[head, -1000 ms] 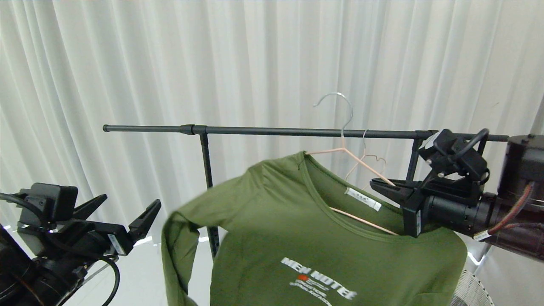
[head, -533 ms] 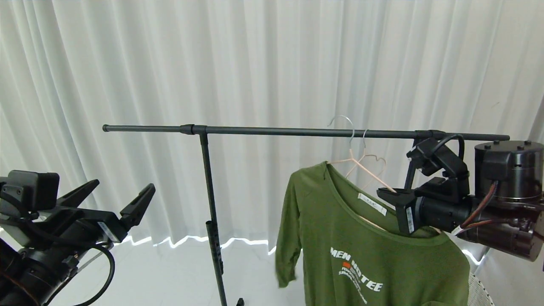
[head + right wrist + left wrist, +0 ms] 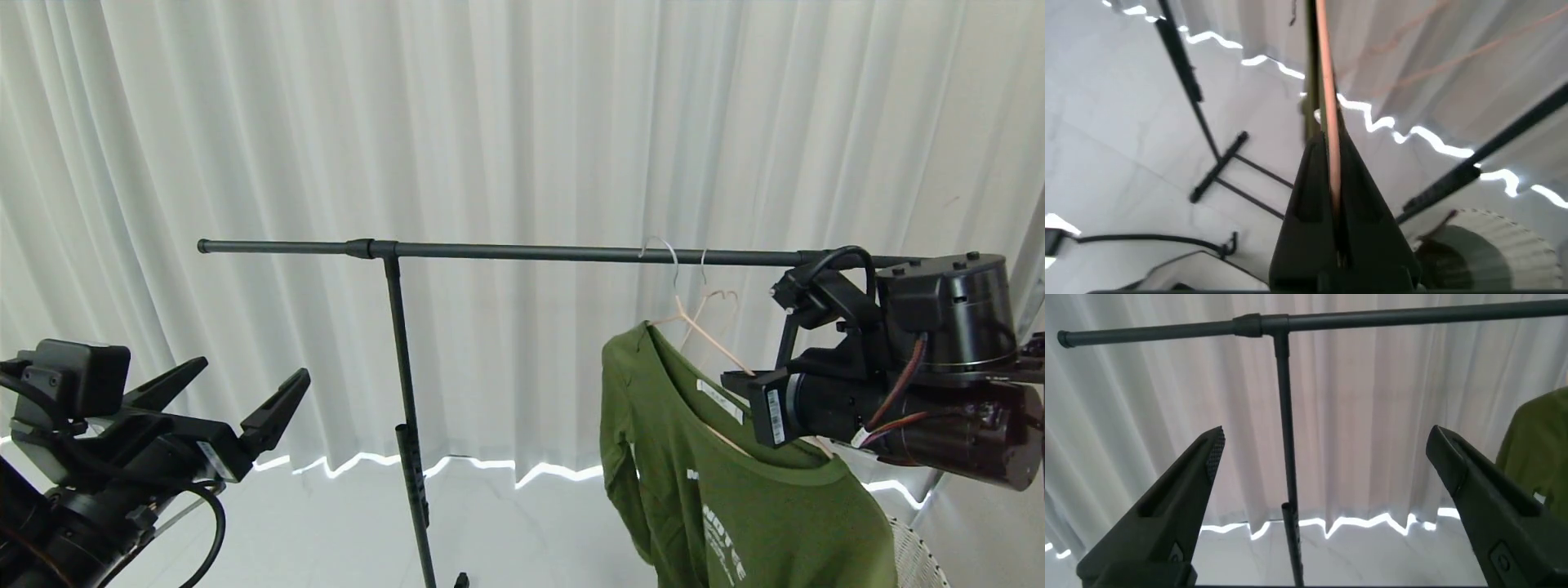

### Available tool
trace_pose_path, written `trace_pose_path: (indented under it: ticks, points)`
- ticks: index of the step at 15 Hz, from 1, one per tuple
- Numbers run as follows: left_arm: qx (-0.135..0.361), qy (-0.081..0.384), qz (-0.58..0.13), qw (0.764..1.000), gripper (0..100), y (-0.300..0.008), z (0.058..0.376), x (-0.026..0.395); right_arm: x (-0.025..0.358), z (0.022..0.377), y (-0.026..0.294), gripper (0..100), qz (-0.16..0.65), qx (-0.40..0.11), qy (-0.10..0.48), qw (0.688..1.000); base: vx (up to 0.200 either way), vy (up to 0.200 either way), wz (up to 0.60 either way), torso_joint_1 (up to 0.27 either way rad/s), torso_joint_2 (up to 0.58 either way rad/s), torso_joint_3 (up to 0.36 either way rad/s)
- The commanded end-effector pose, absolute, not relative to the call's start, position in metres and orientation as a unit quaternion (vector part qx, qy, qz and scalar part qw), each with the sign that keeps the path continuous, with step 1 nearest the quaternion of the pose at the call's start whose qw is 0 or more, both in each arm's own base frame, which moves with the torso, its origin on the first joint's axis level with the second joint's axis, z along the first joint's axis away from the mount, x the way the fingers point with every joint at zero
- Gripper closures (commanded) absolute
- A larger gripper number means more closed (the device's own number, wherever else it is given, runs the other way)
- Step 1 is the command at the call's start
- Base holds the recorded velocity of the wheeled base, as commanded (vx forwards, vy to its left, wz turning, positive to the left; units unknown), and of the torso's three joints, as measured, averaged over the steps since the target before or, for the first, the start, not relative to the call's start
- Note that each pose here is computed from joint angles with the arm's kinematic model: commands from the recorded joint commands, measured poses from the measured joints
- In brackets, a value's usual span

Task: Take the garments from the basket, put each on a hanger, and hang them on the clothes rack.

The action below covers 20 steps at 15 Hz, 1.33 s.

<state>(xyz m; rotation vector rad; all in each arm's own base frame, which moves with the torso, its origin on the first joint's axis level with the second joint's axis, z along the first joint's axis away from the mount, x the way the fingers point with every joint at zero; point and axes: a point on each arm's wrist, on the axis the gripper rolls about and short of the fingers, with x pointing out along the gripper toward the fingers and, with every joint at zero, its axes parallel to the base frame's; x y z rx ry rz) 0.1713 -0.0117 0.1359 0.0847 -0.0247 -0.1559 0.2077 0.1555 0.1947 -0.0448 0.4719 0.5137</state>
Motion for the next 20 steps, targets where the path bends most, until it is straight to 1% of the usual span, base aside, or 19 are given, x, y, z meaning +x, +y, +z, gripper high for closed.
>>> trace_pose_path:
  ticks: [1, 4, 6, 7, 12, 18, 20]
  points:
    - [0.043, -0.013, -0.078, 0.996, 0, -0.012, 0.136, 0.171, 0.206, 0.196, 0.160, 100, 0.261, -0.020, 0.229, 0.938, 0.000, 0.000, 0.00, 0.000, 0.00, 0.000]
    - [0.044, -0.013, -0.077, 0.996, 0, -0.012, 0.136, 0.171, 0.203, 0.196, 0.168, 100, 0.275, -0.013, 0.222, 0.935, 0.000, 0.000, 0.00, 0.000, 0.00, 0.000]
    - [0.055, -0.004, -0.077, 0.996, 0, -0.012, 0.133, 0.173, 0.207, 0.194, 0.175, 100, 0.283, -0.007, 0.211, 0.936, 0.000, 0.000, 0.00, 0.000, 0.00, 0.000]
    - [0.061, -0.001, -0.077, 0.995, 0, -0.012, 0.131, 0.174, 0.208, 0.194, 0.176, 100, 0.285, -0.006, 0.207, 0.936, 0.200, 0.000, 0.00, 0.002, 0.01, 0.002]
    - [0.061, 0.000, -0.076, 0.995, 0, -0.012, 0.131, 0.173, 0.205, 0.191, 0.185, 100, 0.299, -0.010, 0.211, 0.931, 0.200, 0.000, 0.00, 0.001, 0.00, 0.001]
    - [0.061, 0.006, -0.076, 0.995, 0, -0.011, 0.129, 0.171, 0.209, 0.184, 0.191, 100, 0.301, -0.010, 0.211, 0.930, 0.200, 0.000, 0.00, 0.005, 0.00, 0.001]
    - [0.061, 0.005, -0.075, 0.995, 0, -0.011, 0.129, 0.171, 0.211, 0.182, 0.192, 100, 0.301, -0.012, 0.214, 0.929, 0.000, 0.000, 0.00, 0.000, 0.00, 0.000]
